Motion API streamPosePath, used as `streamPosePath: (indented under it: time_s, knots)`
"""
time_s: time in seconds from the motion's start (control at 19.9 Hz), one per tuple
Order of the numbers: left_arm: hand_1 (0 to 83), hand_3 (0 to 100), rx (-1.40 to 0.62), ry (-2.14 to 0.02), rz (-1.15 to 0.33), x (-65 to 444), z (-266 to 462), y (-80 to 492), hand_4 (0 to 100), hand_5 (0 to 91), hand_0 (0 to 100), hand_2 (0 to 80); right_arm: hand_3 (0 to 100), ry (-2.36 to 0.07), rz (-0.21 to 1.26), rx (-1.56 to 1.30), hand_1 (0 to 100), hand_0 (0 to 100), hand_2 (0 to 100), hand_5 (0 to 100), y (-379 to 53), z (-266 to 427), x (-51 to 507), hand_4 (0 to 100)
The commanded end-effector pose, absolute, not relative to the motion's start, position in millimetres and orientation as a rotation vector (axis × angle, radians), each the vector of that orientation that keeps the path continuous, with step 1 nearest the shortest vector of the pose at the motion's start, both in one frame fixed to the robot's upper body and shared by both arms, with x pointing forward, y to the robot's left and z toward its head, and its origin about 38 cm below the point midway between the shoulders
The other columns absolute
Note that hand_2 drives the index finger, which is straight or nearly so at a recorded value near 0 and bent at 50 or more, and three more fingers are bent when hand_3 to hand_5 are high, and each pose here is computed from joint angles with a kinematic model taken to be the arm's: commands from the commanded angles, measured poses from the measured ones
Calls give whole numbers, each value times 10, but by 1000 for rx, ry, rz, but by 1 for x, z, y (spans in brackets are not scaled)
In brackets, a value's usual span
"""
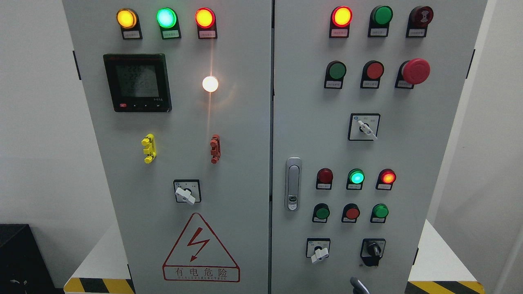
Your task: Press green start button
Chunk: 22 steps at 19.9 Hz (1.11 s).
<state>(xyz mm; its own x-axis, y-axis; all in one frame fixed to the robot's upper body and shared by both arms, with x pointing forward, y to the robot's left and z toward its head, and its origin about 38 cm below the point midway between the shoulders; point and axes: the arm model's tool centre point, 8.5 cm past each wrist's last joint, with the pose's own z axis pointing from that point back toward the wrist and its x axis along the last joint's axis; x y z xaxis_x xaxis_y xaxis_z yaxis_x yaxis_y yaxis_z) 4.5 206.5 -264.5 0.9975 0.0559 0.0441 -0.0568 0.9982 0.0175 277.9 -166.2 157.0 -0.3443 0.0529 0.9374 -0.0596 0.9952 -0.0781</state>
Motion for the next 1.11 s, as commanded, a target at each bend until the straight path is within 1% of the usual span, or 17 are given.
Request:
streamPosePath:
  time_s: [0.0,0.05,0.1,0.15,0.2,0.25,0.3,0.35,0.4,0.45,0.55,0.6,0.7,0.75,1.01,1.06]
  knots:
    - [556,0,15,-93,55,29,-264,206,0,0,120,0,164,-1962,181,-96,266,0,0,0,-165,168,283,106]
    - [556,0,15,-93,55,29,-264,206,0,0,120,0,199,-1976,195,-120,278,0,0,0,-165,171,285,153]
    - [556,0,15,-93,55,29,-264,206,0,0,120,0,257,-1985,205,-164,289,4,0,35,-167,174,287,226]
    - [556,0,15,-93,55,29,-264,206,0,0,120,0,284,-1995,226,-223,292,11,0,70,-168,176,290,254]
    - [556,0,15,-93,55,29,-264,206,0,0,120,0,378,-2006,245,-283,298,34,0,210,-169,179,293,344]
    - [556,0,15,-93,55,29,-264,206,0,0,120,0,424,-2011,266,-335,308,38,0,308,-170,181,294,393]
    - [556,0,15,-93,55,29,-264,206,0,0,120,0,438,-2013,285,-375,310,41,0,309,-170,182,295,406]
    - [556,0,15,-93,55,29,-264,206,0,0,120,0,481,-2012,311,-410,317,43,0,333,-169,182,295,444]
    - [556,0,15,-93,55,29,-264,206,0,0,120,0,533,-2013,337,-448,325,43,0,389,-168,183,296,499]
    - [556,0,15,-93,55,29,-264,206,0,0,120,0,542,-2019,358,-488,326,48,0,396,-168,186,297,508]
    - [556,0,15,-93,55,29,-264,206,0,0,120,0,631,-2033,390,-575,331,53,0,499,-168,191,300,596]
    - [556,0,15,-93,55,29,-264,206,0,0,120,0,634,-2034,420,-617,330,58,0,510,-167,193,301,606]
    - [556,0,15,-93,55,29,-264,206,0,0,120,0,697,-2021,473,-724,322,88,0,615,-171,193,306,670]
    - [556,0,15,-93,55,29,-264,206,0,0,120,0,707,-2017,491,-769,321,93,0,633,-173,193,308,679]
    - [556,0,15,-93,55,29,-264,206,0,0,120,0,890,-1996,598,-978,306,120,0,860,-182,196,319,817]
    - [556,0,15,-93,55,29,-264,206,0,0,120,0,899,-1994,613,-1001,303,121,0,876,-183,197,320,825]
